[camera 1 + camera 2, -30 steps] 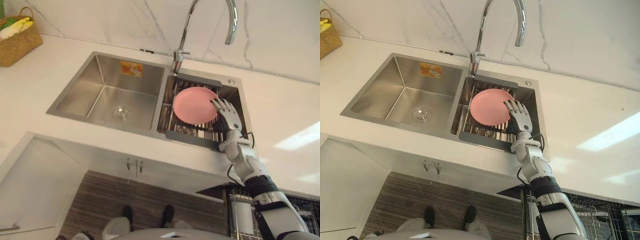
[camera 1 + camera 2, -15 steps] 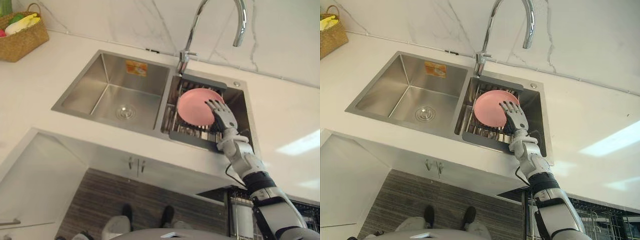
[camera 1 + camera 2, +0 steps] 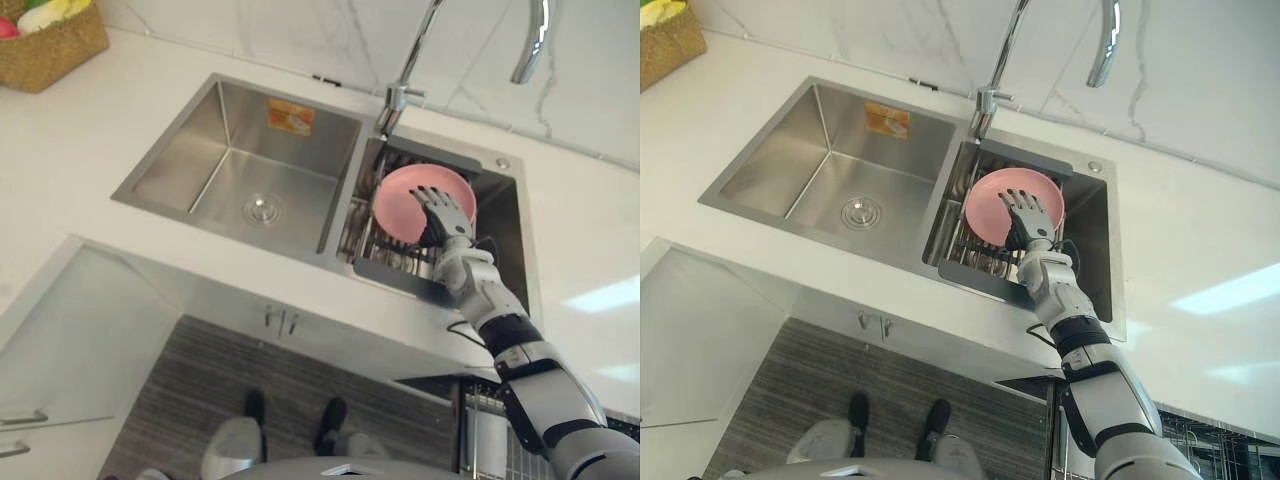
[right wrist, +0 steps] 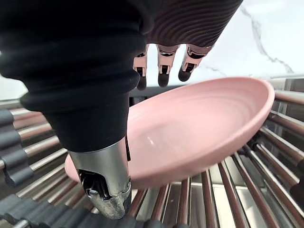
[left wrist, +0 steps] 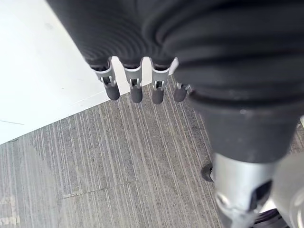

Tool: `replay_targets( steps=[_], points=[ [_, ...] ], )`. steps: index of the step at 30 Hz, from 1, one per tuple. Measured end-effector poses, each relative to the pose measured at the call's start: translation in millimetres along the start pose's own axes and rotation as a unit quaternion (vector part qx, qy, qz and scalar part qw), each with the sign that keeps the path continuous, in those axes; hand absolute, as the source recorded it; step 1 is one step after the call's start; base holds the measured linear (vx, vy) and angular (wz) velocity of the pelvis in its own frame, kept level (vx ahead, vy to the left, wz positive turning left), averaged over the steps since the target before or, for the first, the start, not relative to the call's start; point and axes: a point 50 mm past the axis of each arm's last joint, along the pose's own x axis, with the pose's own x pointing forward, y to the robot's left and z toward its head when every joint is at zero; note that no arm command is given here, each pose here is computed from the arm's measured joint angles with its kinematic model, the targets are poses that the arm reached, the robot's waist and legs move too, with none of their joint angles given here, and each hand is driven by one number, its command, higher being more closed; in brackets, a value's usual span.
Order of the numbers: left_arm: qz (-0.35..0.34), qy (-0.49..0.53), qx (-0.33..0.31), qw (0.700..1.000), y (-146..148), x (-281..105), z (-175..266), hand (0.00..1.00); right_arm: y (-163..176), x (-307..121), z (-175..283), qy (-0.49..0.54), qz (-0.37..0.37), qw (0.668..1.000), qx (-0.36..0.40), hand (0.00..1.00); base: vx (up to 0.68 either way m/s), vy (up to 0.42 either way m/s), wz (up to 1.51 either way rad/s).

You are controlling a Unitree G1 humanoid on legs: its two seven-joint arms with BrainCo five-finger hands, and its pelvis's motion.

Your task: Walk over to the sink, pick up the cup, carry it to the dishwasher, place the cup inside the dishwasher, then close the dishwasher door

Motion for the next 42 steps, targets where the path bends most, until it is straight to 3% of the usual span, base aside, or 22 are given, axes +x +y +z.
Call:
replay_targets(
  steps=[17, 30, 42],
  points=[
    [-0.007, -0.021, 0.017, 1.000, 8, -2, 19, 0.00, -35, 16, -13, 0.023, -0.038, 0.999, -0.023, 0.00, -0.02, 0.007, 0.01],
    [-0.012, -0.028, 0.035, 0.999, 3, -3, 24, 0.00, -61, 18, -14, -0.006, -0.150, 0.988, -0.034, 0.00, -0.02, 0.007, 0.02],
    [0.050, -0.084, 0.050, 0.994, 15, -6, 47, 0.00, -127, 31, -11, 0.000, -0.298, 0.953, -0.057, 0.00, -0.06, 0.015, 0.04]
  ],
)
